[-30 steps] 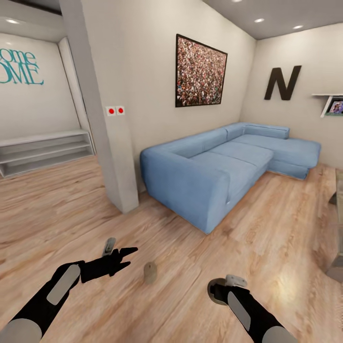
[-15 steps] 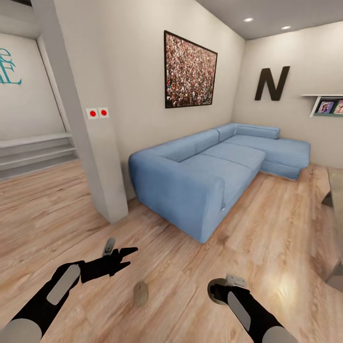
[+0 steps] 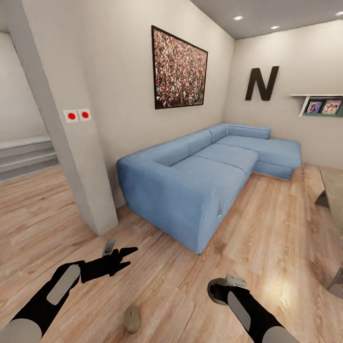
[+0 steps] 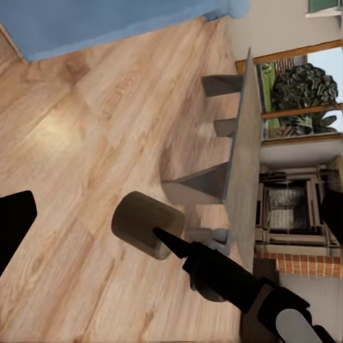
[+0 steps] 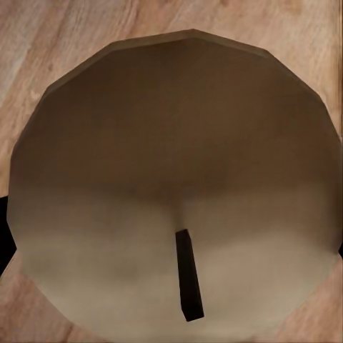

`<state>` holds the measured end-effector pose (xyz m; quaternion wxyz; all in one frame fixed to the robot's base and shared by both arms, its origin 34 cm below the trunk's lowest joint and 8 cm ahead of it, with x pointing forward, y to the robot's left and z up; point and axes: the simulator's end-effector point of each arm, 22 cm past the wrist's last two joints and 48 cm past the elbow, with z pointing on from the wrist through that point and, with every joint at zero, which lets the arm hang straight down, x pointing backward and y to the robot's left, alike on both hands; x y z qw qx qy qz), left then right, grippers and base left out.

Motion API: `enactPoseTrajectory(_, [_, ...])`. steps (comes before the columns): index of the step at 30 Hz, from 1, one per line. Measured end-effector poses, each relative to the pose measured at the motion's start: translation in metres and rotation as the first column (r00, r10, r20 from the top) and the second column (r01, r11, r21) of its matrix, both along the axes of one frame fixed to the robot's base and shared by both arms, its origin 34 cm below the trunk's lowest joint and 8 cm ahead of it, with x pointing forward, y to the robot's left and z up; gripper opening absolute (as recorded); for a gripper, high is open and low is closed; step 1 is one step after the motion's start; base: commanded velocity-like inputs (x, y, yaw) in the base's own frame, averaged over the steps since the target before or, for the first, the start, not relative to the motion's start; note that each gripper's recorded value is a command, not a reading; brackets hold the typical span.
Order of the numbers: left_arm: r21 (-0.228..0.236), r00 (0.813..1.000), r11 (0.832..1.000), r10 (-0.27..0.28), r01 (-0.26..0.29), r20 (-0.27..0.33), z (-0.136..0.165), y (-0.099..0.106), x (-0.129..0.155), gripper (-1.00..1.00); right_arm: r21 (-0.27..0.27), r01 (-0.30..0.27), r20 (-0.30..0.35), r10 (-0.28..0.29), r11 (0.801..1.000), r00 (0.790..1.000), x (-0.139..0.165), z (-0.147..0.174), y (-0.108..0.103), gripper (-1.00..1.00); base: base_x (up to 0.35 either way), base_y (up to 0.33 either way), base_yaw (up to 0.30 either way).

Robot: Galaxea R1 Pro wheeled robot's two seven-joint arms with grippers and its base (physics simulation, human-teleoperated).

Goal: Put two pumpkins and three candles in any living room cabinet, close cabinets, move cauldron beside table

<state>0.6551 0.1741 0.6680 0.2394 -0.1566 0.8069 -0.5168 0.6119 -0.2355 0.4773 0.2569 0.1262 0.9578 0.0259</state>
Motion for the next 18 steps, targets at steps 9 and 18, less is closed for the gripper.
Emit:
enactPoseTrajectory(9, [-0.002,1.0,1.0,0.0,0.0,0.0,0.0001,-0.0002,0.0003,1.0,0.0,0.0,-0.001,0.0,1.0,1.0,-0.0001,-0.0005,0.0,-1.0,-0.003,0.082,-0.277])
enactPoseTrajectory(18, [-0.005,1.0,1.0,0.002,-0.002,0.001,0.0007,0.0003,0.0004,1.0,-0.001,0.0,0.0,0.0,1.0,1.0,0.0001,-0.0002,-0.0001,-1.0,-0.004,0.031,-0.058])
